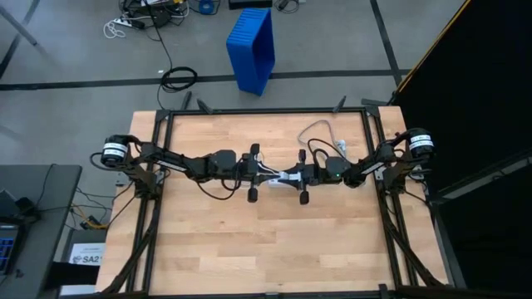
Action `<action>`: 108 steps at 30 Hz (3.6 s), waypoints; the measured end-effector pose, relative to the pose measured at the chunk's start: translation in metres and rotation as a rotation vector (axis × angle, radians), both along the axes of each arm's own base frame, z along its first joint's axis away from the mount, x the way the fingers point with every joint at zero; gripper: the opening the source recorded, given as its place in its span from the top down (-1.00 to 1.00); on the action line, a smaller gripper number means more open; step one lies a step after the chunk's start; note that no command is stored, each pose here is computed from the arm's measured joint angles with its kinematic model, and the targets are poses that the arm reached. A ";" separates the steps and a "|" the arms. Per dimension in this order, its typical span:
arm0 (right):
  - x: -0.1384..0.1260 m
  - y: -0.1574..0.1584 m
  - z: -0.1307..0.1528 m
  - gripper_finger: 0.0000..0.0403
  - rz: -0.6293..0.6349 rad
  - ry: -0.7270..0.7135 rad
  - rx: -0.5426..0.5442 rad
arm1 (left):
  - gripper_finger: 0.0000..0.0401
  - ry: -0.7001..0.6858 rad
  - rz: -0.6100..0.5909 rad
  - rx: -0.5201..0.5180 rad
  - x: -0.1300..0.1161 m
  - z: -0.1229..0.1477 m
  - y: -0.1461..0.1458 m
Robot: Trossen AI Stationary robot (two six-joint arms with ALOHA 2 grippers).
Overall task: Insert USB
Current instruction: Insert the white charger cable into the white charger adapter, then insert the white charger adapter into the white outlet extension
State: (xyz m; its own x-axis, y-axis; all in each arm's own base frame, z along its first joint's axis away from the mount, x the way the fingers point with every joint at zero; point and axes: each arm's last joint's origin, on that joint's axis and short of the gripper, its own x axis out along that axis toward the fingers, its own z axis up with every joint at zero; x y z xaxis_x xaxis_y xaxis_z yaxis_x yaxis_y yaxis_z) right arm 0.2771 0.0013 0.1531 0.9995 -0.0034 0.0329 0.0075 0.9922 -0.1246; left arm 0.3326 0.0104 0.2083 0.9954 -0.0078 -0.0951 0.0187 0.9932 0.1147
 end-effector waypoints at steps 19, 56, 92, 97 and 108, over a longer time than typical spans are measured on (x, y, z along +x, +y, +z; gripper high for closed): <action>0.001 0.000 -0.001 0.66 0.004 0.023 -0.007 | 0.58 -0.008 0.015 -0.029 0.000 -0.001 0.001; 0.001 0.000 -0.004 0.66 0.004 0.056 -0.008 | 0.49 0.003 0.002 -0.020 -0.009 0.014 -0.002; 0.003 0.000 -0.003 0.66 0.001 0.043 0.022 | 0.97 0.044 -0.019 -0.029 -0.003 -0.001 0.004; 0.005 0.000 0.000 0.66 0.001 0.035 0.019 | 0.80 0.020 -0.016 -0.031 -0.002 -0.001 0.005; 0.005 0.000 0.000 0.66 0.003 0.032 0.018 | 0.21 0.001 -0.001 -0.029 -0.003 0.004 0.005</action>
State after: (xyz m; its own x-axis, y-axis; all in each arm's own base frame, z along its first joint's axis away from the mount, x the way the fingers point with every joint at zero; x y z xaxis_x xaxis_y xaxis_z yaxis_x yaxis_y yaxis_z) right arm 0.2817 0.0008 0.1533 1.0000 -0.0004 0.0013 0.0005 0.9942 -0.1072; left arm 0.3294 0.0156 0.2123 0.9953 -0.0117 -0.0963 0.0200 0.9961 0.0857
